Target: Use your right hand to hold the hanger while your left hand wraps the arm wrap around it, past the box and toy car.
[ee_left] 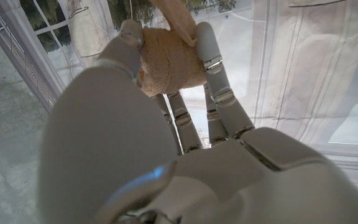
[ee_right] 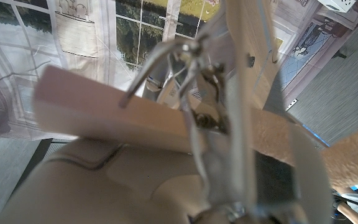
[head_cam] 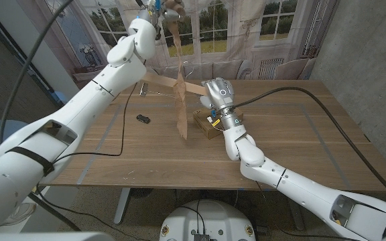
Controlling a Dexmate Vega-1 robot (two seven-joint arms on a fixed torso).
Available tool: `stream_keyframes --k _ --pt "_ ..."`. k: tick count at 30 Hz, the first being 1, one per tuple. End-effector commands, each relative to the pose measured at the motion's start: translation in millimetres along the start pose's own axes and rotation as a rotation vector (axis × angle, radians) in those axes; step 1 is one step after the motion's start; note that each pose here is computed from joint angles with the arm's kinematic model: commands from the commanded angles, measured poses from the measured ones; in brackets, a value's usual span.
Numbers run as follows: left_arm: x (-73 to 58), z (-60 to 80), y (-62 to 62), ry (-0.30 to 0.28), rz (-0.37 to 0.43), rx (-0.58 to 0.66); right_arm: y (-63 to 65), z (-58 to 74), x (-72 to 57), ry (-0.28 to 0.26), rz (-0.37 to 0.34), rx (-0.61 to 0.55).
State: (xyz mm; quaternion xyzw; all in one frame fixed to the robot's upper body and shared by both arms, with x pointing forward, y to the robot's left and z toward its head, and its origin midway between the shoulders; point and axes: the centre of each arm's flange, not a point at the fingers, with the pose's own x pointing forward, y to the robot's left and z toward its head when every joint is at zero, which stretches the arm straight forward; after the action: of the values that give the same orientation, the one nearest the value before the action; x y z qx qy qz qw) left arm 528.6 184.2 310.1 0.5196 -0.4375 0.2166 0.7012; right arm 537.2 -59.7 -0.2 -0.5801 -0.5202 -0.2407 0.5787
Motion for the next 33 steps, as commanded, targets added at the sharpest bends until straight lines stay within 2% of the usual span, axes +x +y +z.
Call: stream_keyframes --k 1,6,12,22,33 --pt "21.2 -18.6 17.2 0.156 -0.188 0.102 -2.4 -3.9 -3.3 0.010 -0.002 -0.014" --pt "26.4 -25.6 17.4 0.224 -0.259 0.178 -3.2 -4.2 -4.1 0.012 -0.003 -0.019" --pt "35.5 -32.8 12.8 0.319 -0.399 0.298 -3.8 -5.9 -4.9 0.022 -0.007 -0.010" --pt "31.0 -42.7 -3.4 0.348 -0.458 0.331 -10.9 -10.1 -3.3 0.053 -0.030 0.064" --pt "16.2 -71.5 -26.6 0.378 -0.569 0.300 -20.1 -24.2 -0.4 0.117 -0.068 0.072"
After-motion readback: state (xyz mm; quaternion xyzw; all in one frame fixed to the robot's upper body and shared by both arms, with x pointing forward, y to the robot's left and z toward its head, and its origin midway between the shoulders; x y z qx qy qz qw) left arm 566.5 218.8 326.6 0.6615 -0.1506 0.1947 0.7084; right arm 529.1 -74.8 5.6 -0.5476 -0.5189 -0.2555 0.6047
